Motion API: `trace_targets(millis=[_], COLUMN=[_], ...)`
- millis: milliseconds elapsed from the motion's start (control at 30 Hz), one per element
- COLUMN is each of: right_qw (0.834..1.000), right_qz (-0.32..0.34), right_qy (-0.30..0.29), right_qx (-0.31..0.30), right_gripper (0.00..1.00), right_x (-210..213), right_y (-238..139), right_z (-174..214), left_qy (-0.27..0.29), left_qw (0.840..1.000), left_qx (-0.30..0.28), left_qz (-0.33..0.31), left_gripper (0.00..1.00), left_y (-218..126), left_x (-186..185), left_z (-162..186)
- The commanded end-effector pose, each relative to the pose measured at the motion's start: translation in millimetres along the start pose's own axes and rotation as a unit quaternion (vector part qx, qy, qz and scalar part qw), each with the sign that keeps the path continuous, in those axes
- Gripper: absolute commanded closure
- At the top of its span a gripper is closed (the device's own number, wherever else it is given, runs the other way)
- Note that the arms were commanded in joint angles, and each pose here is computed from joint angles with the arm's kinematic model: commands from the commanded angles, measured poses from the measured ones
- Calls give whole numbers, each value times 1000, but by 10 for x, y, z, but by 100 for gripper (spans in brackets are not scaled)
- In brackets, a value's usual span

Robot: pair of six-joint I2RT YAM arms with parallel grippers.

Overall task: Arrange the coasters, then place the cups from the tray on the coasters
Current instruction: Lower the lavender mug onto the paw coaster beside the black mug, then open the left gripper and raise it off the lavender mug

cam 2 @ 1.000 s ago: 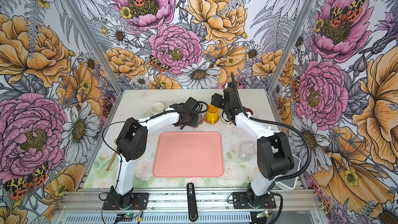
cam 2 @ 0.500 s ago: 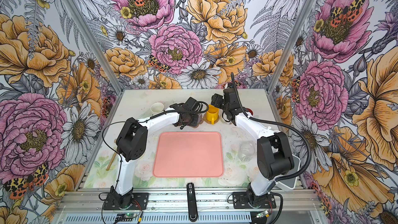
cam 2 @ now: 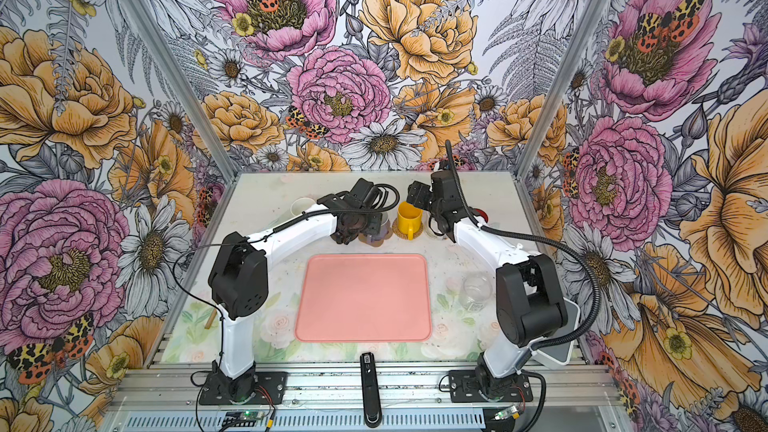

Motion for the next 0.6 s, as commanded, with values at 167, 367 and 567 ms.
trace_targets(millis=[167, 367, 567], right_qw=[1000, 1000, 999], right_qz=[-12, -15, -1], right_qy=[8, 7, -29], right_qx=[-19, -26, -44], right_gripper=[0, 1, 1], right_x=[34, 54, 26], right_y=[-71, -133, -346], right_z=[-86, -115, -176], left_qy=[-2, -12, -20], left_qw=[995, 987, 978], left_qx=[-94, -161, -208], left_qz=[-26, -9, -30], left_gripper=[23, 15, 1], left_y=[-606, -1053, -1265], left_x=[144, 256, 561], left_z=[-329, -442, -393])
Point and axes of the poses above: each gripper's point midway between its finger pads, its own y axis out along the fingers, its own x axis along the line the jaws close on, z = x × y, the point moved 2 cm from there along -y, back along the fingers
